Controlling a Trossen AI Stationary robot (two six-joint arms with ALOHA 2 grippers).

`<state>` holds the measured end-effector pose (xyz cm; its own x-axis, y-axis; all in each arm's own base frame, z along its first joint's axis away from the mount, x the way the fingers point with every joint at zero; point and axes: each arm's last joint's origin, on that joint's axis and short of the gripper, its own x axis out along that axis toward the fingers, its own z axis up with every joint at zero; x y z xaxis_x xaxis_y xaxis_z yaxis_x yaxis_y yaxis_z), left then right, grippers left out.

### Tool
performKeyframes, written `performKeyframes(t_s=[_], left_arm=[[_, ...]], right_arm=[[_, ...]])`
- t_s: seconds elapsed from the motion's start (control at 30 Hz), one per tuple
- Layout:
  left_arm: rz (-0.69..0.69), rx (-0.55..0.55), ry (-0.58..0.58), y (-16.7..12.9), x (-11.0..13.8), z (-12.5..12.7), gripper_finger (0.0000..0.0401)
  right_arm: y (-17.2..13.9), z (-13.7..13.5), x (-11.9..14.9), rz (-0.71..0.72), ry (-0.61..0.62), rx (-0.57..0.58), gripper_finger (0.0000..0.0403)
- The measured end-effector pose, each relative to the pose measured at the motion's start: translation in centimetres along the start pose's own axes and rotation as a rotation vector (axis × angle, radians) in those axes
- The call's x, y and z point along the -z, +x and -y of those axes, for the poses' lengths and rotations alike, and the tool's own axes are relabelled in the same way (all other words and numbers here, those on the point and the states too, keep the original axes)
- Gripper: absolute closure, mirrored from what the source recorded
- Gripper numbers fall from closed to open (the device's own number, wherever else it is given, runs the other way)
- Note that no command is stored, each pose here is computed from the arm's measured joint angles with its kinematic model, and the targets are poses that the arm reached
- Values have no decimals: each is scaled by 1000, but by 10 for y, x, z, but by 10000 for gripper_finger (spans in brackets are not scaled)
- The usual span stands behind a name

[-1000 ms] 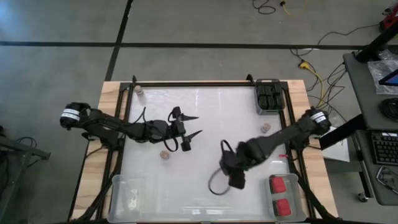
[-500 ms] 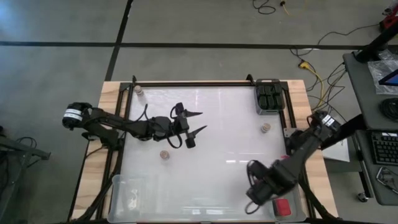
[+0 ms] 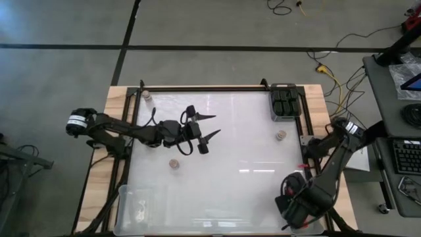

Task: Sort spices by type
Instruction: Put the red seasoning can into the gray bin

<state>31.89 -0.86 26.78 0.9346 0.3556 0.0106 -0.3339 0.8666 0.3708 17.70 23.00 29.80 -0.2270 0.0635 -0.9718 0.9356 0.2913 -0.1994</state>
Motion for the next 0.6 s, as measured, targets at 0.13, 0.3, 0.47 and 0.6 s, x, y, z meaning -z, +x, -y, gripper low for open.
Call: performKeyframes(t_s=[0.13, 0.3, 0.47, 0.6], left_arm=[[8, -15, 11, 1, 0, -4, 145], [3, -24, 5, 3, 1, -6, 145], [-13, -18, -16, 3, 3, -6, 145], [-34, -10, -26, 3, 5, -5, 145]], right_arm=[[-5, 8, 1, -26, 13, -2, 178], [-7, 17, 6, -97, 29, 68, 191], [-5, 23, 13, -94, 84, 81, 192], [3, 22, 19, -70, 124, 98, 190]])
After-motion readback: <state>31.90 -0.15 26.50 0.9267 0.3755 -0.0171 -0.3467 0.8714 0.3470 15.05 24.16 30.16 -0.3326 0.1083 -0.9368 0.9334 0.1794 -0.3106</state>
